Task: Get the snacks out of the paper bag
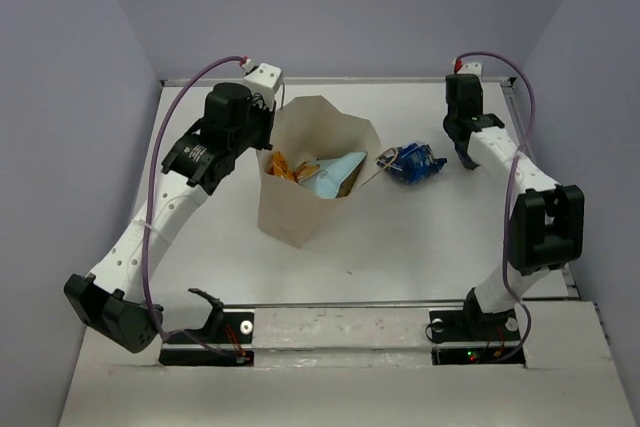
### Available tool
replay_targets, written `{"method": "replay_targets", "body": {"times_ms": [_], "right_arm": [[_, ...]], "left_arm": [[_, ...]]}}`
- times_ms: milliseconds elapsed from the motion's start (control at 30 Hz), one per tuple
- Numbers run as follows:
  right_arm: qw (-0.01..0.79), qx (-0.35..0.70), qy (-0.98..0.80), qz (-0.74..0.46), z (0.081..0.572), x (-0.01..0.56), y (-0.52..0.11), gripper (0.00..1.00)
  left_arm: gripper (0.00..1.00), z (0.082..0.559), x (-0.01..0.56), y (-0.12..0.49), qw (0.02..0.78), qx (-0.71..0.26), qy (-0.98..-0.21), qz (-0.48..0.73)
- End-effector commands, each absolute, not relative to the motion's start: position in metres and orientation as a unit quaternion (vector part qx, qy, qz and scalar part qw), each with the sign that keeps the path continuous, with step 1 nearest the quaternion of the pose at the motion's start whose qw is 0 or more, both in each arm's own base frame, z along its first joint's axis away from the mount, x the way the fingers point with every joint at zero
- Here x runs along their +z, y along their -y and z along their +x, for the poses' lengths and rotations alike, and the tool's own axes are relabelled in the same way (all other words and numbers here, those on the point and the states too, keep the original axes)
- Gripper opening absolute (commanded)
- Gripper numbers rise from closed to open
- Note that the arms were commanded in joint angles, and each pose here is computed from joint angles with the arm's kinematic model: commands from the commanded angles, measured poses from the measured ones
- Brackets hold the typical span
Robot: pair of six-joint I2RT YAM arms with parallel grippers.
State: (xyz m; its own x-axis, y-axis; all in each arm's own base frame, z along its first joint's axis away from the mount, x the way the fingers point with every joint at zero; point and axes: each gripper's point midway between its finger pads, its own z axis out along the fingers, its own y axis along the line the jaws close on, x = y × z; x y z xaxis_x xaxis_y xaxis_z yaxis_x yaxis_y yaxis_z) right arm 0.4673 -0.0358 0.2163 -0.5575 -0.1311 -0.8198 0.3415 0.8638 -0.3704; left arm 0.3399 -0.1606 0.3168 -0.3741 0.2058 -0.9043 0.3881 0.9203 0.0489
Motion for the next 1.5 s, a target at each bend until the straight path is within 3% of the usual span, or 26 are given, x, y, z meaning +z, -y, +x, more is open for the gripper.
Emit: {"method": "replay_targets", "body": {"times_ms": [0,67,133,233,333,367,533,633,700,933,1300,1467], "right_arm": [[0.522,-0.301,-0.789,0.121,0.441,0.261,0.062,0.01],[0.492,-0.295,-0.811,0.115,0.431,0.225,0.06,0.01],[0.48,-0.25,-0.834,0.103,0.433,0.214,0.046,0.51],[0.483,-0.152,-0.859,0.074,0.437,0.249,0.008,1.0],[0.507,-0.041,-0.86,-0.031,0.428,0.295,-0.065,1.0],[0.556,-0.015,-0.83,-0.053,0.42,0.348,-0.082,1.0],[0.692,0.168,-0.696,-0.098,0.368,0.493,-0.15,0.99],[0.69,0.27,-0.651,-0.166,0.337,0.51,-0.204,0.91],[0.64,0.338,-0.649,-0.235,0.313,0.486,-0.257,0.84],[0.485,0.372,-0.708,-0.354,0.245,0.381,-0.351,0.71],[0.446,0.194,-0.842,-0.233,0.29,0.261,-0.326,0.56],[0.407,0.131,-0.883,-0.196,0.271,0.199,-0.302,0.61]], "left_arm": [[0.0,0.337,0.345,0.158,0.572,-0.098,-0.796,0.172],[0.0,0.334,0.339,0.158,0.565,-0.1,-0.801,0.171],[0.0,0.33,0.337,0.158,0.563,-0.104,-0.802,0.171],[0.0,0.323,0.336,0.16,0.564,-0.118,-0.798,0.179],[0.0,0.317,0.34,0.169,0.568,-0.141,-0.786,0.198],[0.0,0.316,0.343,0.171,0.571,-0.146,-0.782,0.203],[0.0,0.314,0.347,0.178,0.575,-0.155,-0.771,0.226],[0.0,0.313,0.348,0.183,0.575,-0.161,-0.767,0.235],[0.0,0.312,0.345,0.187,0.571,-0.164,-0.768,0.238],[0.0,0.316,0.348,0.191,0.57,-0.166,-0.771,0.229],[0.0,0.309,0.329,0.195,0.548,-0.176,-0.786,0.225],[0.0,0.293,0.311,0.205,0.526,-0.216,-0.787,0.238]]}}
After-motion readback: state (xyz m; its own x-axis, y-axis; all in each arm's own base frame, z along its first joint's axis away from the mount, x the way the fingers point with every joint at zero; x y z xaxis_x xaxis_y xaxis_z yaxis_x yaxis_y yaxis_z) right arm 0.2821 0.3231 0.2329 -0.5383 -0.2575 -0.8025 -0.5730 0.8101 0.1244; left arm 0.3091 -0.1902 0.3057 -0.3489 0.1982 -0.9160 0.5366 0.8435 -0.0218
